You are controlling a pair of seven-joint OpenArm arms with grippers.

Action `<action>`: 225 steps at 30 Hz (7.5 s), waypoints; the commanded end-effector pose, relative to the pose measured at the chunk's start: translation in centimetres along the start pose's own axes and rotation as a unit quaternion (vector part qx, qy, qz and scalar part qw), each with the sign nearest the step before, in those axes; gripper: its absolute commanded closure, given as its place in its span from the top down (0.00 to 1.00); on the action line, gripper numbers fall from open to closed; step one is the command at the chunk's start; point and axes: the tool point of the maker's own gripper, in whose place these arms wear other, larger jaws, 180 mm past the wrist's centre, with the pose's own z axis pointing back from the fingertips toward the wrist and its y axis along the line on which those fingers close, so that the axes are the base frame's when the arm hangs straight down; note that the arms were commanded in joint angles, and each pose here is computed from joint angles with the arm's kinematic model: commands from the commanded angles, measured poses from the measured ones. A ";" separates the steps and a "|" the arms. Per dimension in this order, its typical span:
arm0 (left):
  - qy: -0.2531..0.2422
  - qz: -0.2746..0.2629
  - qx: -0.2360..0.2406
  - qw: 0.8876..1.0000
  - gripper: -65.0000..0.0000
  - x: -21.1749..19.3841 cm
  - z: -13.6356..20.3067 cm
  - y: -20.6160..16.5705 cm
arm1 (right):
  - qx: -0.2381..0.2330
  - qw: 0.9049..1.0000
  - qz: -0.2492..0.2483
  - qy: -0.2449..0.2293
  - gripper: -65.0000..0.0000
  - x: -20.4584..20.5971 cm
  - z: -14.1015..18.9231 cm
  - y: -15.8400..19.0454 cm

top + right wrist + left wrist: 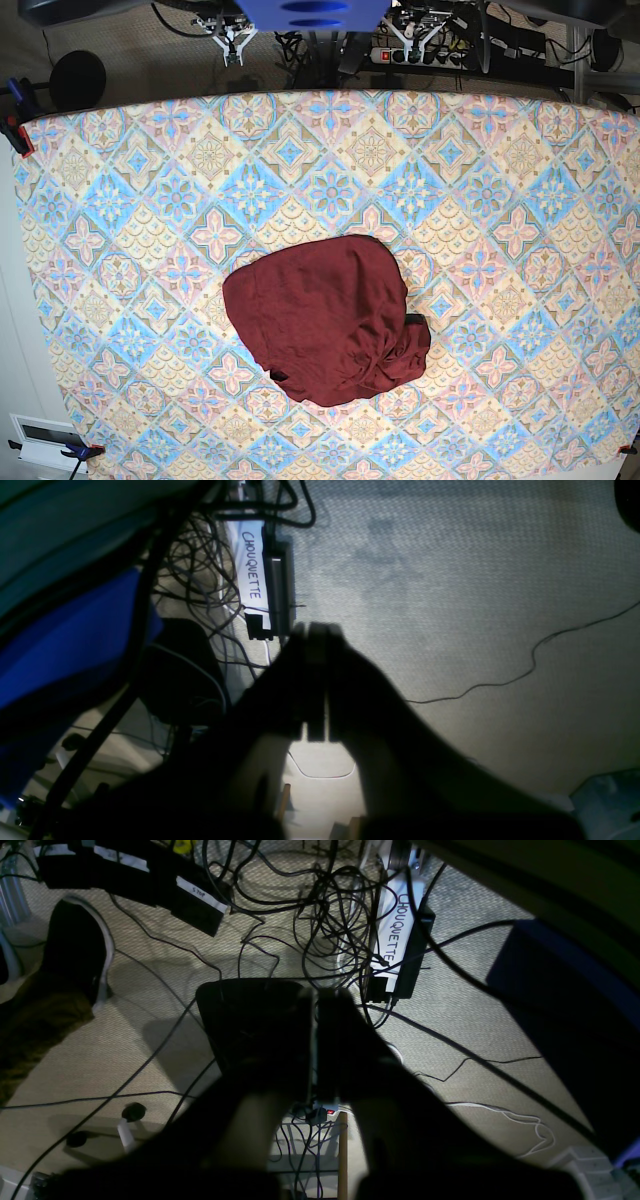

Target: Layout the t-shirt on the table in an organized manner, then fold the t-shirt properly

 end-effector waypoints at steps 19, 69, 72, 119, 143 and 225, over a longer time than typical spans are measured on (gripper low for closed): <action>-0.032 0.002 0.001 0.999 0.00 0.6 0.4 0.1 | -0.011 1.000 0.002 0.001 0.00 -0.2 0.1 -1.5; -0.319 -0.023 -0.059 0.946 0.00 5.4 26.2 3.2 | -0.037 0.934 0.022 -0.354 0.00 8.2 26.7 -11.3; -0.343 -0.024 -0.067 0.937 0.00 6.9 27.6 2.6 | -0.028 0.923 0.031 -0.382 0.00 10.0 28.4 -10.3; -0.476 -0.026 -0.115 0.872 0.15 30.4 33.6 2.0 | 0.051 0.845 0.118 -0.519 0.32 47.4 32.4 1.0; -0.475 -0.024 -0.117 0.872 0.15 30.4 33.5 1.9 | 0.088 0.890 0.146 -0.422 0.46 49.6 26.0 2.3; -0.572 -0.062 -0.144 0.805 0.00 60.8 41.6 -11.7 | 0.047 0.785 -0.085 -0.612 0.00 35.3 40.9 -16.0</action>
